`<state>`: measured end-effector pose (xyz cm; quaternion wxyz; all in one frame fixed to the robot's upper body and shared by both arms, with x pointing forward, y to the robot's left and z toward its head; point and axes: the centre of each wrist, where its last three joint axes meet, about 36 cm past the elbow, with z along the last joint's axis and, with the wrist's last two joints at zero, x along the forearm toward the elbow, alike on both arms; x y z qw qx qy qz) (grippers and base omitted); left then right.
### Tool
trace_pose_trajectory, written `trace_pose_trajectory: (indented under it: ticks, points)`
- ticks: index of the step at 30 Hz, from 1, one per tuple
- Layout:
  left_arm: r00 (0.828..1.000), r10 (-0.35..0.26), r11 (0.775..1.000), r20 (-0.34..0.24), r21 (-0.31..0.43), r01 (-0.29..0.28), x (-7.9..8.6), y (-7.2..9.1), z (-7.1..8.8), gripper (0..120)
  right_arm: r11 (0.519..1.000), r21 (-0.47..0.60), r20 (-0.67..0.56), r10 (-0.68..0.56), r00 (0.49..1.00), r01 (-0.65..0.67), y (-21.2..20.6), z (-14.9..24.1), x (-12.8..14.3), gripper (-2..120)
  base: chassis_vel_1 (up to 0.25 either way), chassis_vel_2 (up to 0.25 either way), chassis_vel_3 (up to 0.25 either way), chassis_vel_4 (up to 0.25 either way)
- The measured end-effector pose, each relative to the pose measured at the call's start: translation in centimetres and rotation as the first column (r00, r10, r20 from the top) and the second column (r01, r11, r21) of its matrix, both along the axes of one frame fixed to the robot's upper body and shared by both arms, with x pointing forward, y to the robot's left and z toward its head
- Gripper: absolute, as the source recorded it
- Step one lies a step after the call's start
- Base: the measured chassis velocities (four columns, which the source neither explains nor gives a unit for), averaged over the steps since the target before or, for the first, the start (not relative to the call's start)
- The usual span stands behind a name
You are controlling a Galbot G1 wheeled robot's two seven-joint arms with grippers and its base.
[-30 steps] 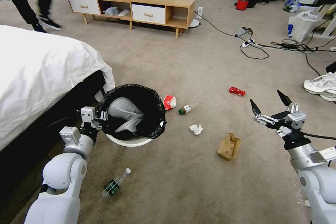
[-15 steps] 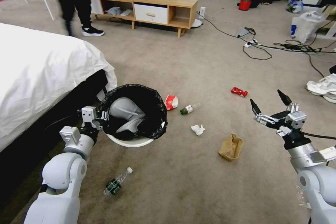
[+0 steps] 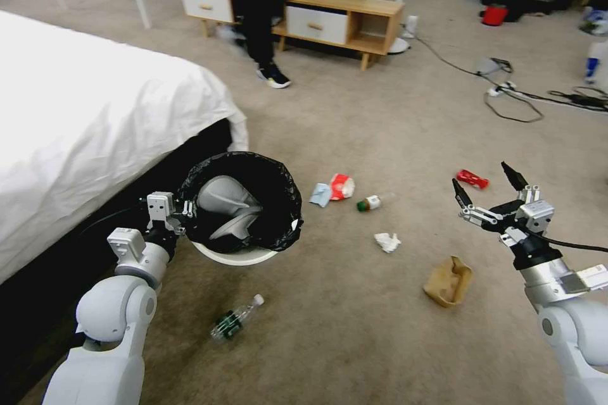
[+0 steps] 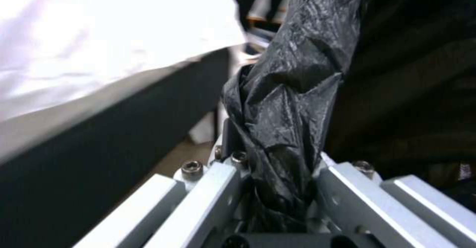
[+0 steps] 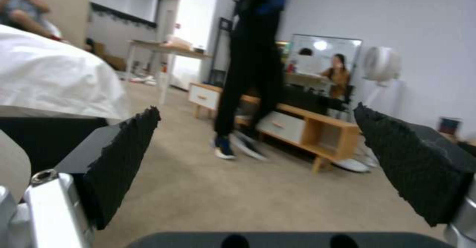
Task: Pick up the trash bin and place the garbage on the floor into it.
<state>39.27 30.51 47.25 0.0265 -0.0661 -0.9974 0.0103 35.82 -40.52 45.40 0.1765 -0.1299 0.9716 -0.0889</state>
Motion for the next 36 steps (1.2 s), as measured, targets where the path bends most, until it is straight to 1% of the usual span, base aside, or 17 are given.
trace_pose_trajectory:
  ticks: [4,10,13,15,16,17,19,22,24,25,30,31,32,33,34,36]
  points:
    - [1.0,0.005,1.0,0.003,0.003,-0.005,0.0,0.0,0.0,2,1.0,0.0,-0.001,0.0,1.0,0.0,0.0,0.0,0.0,100,0.074,0.092,0.085,0.073]
    - [1.0,0.007,1.0,0.007,0.004,-0.007,-0.2,0.0,0.0,2,1.0,0.0,-0.001,0.0,1.0,0.0,0.0,0.0,0.0,100,0.0,0.0,0.0,0.0]
    - [1.0,0.001,1.0,-0.001,-0.016,-0.001,-0.5,-0.2,0.4,2,1.0,0.0,0.0,0.001,1.0,-0.001,0.0,0.0,0.0,100,0.0,0.0,0.0,0.0]
    - [0.999,-0.023,0.998,-0.038,-0.057,0.021,-1.1,-0.6,1.2,2,1.0,-0.003,-0.002,0.002,1.0,-0.002,0.0,0.0,-0.1,100,0.0,0.0,0.0,0.0]
    - [0.999,-0.023,0.998,-0.038,-0.057,0.021,-1.1,-0.6,1.2,2,1.0,-0.003,-0.002,0.002,1.0,-0.002,0.0,0.0,-0.1,100,0.0,0.0,0.0,0.0]
    - [0.998,-0.037,0.997,-0.059,-0.067,0.033,-1.6,-0.8,1.8,2,1.0,-0.004,-0.003,0.001,1.0,-0.001,0.0,0.0,0.0,100,0.0,0.0,0.0,0.0]
    - [0.997,-0.048,0.997,-0.068,-0.062,0.044,-2.2,-1.0,2.6,2,1.0,-0.004,-0.005,0.0,1.0,0.0,-0.1,0.0,0.0,100,0.0,0.0,0.0,0.0]
    - [0.996,-0.05,0.997,-0.07,-0.06,0.046,-2.4,-1.1,2.8,2,1.0,-0.004,-0.006,0.0,1.0,0.0,-0.1,-0.1,0.0,100,0.0,0.0,0.0,0.0]
    - [0.994,-0.06,0.998,-0.089,-0.039,0.057,-4.1,-1.4,4.3,2,1.0,-0.005,-0.01,-0.001,1.0,0.0,-0.1,-0.2,0.0,100,0.0,0.0,0.0,0.0]
    - [0.994,-0.054,0.998,-0.093,-0.031,0.051,-4.5,-1.5,4.6,2,1.0,-0.006,-0.011,-0.001,1.0,0.001,-0.2,-0.2,0.0,100,0.0,0.0,0.0,0.0]
    - [0.993,-0.031,0.999,-0.11,-0.012,0.03,-5.2,-1.5,5.1,2,1.0,-0.007,-0.014,-0.003,1.0,0.003,-0.2,-0.3,0.0,100,0.0,0.0,0.0,0.0]
    - [0.993,-0.025,1.0,-0.115,-0.002,0.025,-5.8,-1.5,5.3,2,1.0,-0.007,-0.015,-0.005,1.0,0.005,-0.2,-0.3,-0.1,100,0.0,0.0,0.0,0.0]
    - [0.993,-0.025,1.0,-0.115,-0.002,0.025,-5.8,-1.5,5.3,2,1.0,-0.007,-0.015,-0.005,1.0,0.005,-0.2,-0.3,-0.1,100,0.0,0.0,0.0,0.0]
    - [0.993,-0.021,1.0,-0.118,0.009,0.023,-6.3,-1.4,5.4,2,1.0,-0.007,-0.015,-0.006,1.0,0.006,-0.2,-0.4,-0.1,100,0.0,0.0,0.0,0.0]
    - [0.993,-0.021,1.0,-0.118,0.009,0.023,-6.3,-1.4,5.4,2,1.0,-0.007,-0.015,-0.006,1.0,0.006,-0.2,-0.4,-0.1,100,0.0,0.0,0.0,0.0]
    - [0.993,-0.014,1.0,-0.118,0.019,0.016,-7.0,-1.4,5.6,2,1.0,-0.007,-0.016,-0.008,1.0,0.007,-0.3,-0.5,-0.2,100,0.0,0.0,0.0,0.0]
